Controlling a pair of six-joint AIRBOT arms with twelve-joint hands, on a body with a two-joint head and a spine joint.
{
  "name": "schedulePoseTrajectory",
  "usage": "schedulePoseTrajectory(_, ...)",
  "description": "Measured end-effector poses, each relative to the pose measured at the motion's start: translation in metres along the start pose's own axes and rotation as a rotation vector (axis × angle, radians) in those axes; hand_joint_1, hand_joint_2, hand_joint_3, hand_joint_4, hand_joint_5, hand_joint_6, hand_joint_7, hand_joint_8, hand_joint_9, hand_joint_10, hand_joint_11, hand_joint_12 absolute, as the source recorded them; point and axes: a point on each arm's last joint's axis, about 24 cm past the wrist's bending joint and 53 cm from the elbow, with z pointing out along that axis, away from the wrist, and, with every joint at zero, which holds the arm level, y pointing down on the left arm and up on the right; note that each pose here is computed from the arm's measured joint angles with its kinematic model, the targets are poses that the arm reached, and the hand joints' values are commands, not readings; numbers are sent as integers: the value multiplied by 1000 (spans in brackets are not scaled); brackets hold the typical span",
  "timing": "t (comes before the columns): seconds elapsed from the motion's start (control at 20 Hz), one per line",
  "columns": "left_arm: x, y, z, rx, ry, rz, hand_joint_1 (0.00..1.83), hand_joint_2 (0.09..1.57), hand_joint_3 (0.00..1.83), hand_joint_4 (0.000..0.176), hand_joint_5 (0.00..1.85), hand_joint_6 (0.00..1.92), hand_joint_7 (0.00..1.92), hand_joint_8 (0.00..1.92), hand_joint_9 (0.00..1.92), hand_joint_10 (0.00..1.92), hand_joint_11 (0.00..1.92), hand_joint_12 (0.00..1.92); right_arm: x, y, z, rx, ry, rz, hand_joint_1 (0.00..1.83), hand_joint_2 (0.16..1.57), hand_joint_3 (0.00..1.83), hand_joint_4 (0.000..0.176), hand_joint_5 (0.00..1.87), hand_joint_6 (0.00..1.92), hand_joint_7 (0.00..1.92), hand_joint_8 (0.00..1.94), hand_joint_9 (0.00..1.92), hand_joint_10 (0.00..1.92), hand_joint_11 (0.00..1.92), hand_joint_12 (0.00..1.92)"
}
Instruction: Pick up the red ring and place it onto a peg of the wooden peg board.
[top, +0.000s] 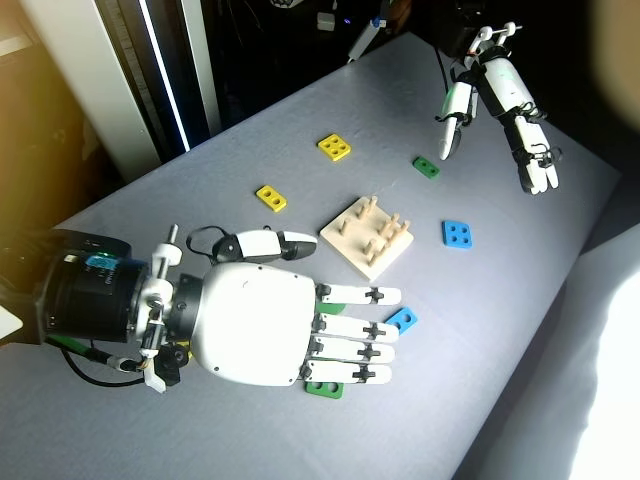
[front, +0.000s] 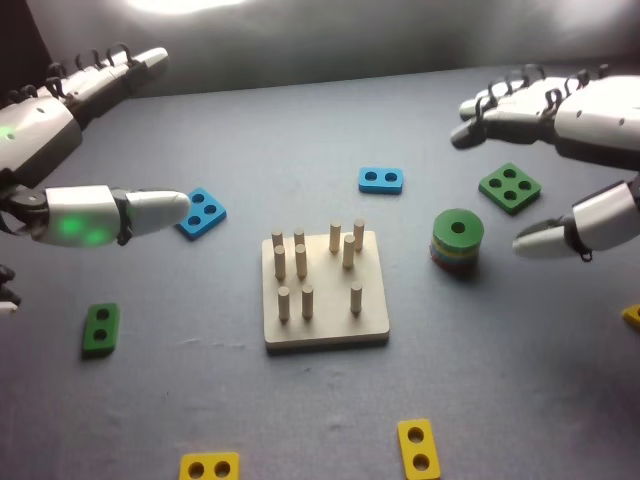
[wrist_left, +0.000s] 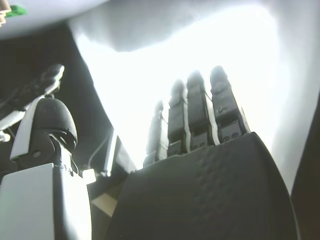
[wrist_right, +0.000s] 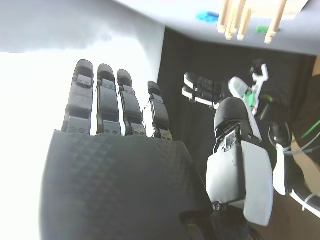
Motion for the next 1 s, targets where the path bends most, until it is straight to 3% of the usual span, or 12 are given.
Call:
schedulePoseTrajectory(0.05,-1,0,0,0,-1,1,529,982,16,174,21,0,0,0,0,0,0,0,2,-2,1,9,7,-1,689,922,33,38,108,93,108,25,34,47,0,240)
schedulePoseTrajectory(0.1,1,0,0,0,1,0,534,983,15,165,19,0,0,0,0,0,0,0,4,-3,1,13,11,-6,671,927,14,35,123,57,138,23,41,83,0,383)
schedulePoseTrajectory(0.2,3,3,2,-4,7,1,515,984,11,157,12,0,0,0,0,0,0,0,7,-4,2,19,22,-15,670,926,2,52,155,28,173,12,9,159,0,44)
schedulePoseTrajectory(0.25,4,4,2,-9,9,-1,517,988,12,147,13,0,0,0,0,0,0,0,10,-5,3,22,27,-16,675,922,0,50,160,27,164,7,1,164,0,8)
schedulePoseTrajectory(0.3,6,5,2,-14,14,-3,521,989,11,154,8,0,0,0,0,0,0,0,12,-5,4,26,35,-24,690,924,0,37,169,29,157,3,0,168,0,1)
schedulePoseTrajectory(0.4,7,5,3,-14,17,-3,512,997,12,144,9,2,0,0,0,0,0,0,15,-6,8,26,40,-20,682,935,5,13,200,39,164,5,4,173,11,5)
schedulePoseTrajectory(0.5,6,3,4,-10,14,-6,483,993,7,162,9,2,0,0,0,0,0,0,19,-9,14,31,47,-2,689,922,0,2,215,32,139,1,0,117,11,12)
schedulePoseTrajectory(0.6,6,3,4,-11,14,-6,485,1000,8,150,12,2,0,0,0,0,0,0,24,-9,17,30,59,2,695,949,3,0,237,16,161,2,20,73,1,2)
schedulePoseTrajectory(0.7,5,4,4,-11,13,-6,511,1008,9,173,16,3,0,0,0,0,0,0,29,-7,21,25,68,0,702,966,7,28,262,20,195,11,48,68,0,0)
schedulePoseTrajectory(0.8,4,4,4,-11,11,-4,495,1008,7,161,19,4,0,0,0,0,0,0,31,-8,23,27,72,-4,730,956,1,33,283,25,202,11,59,66,0,0)
schedulePoseTrajectory(1.0,4,4,4,-10,11,-4,516,1035,13,176,10,1,0,0,0,0,0,0,32,-12,26,36,73,-3,725,956,0,14,290,22,197,5,99,68,37,19)
